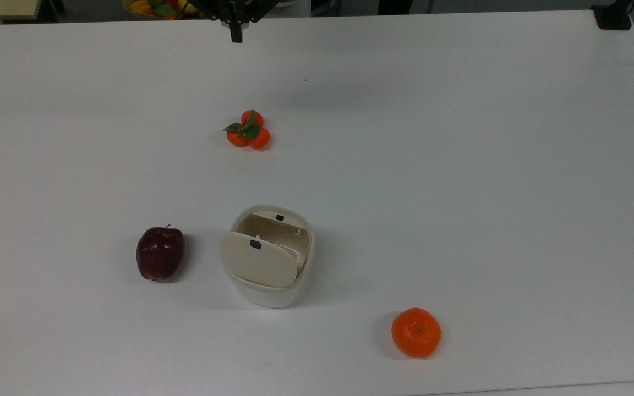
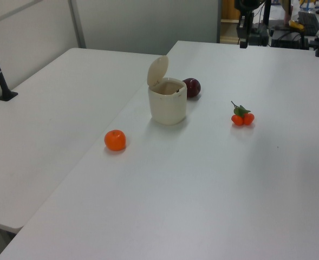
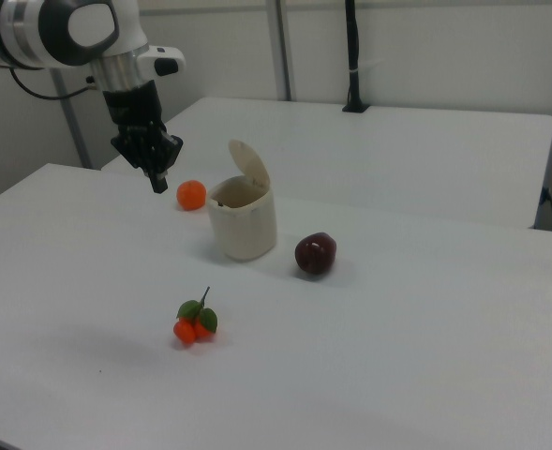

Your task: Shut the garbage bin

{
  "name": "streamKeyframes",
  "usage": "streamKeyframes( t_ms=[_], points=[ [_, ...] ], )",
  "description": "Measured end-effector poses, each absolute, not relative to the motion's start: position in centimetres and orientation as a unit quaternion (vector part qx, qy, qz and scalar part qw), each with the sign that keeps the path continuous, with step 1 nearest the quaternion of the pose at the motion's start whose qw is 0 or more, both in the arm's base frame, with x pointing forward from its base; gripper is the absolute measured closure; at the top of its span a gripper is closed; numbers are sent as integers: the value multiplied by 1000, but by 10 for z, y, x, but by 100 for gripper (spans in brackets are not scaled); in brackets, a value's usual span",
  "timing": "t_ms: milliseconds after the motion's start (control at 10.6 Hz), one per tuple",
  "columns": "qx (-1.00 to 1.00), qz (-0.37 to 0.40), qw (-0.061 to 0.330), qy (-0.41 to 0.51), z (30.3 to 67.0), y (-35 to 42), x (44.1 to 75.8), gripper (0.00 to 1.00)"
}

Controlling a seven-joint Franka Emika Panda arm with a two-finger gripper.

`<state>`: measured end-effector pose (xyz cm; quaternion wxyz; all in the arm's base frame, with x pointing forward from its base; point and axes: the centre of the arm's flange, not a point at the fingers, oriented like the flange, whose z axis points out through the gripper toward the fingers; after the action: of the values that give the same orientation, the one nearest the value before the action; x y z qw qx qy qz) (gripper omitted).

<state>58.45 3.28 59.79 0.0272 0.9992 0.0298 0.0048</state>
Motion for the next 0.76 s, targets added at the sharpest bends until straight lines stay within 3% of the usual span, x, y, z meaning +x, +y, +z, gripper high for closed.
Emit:
streamKeyframes(
  t_ms=[189,756],
  points=[
    [998,47,26,31,598,34,598,99],
    [964,261,-6,-42,564,44,682,99]
  ],
)
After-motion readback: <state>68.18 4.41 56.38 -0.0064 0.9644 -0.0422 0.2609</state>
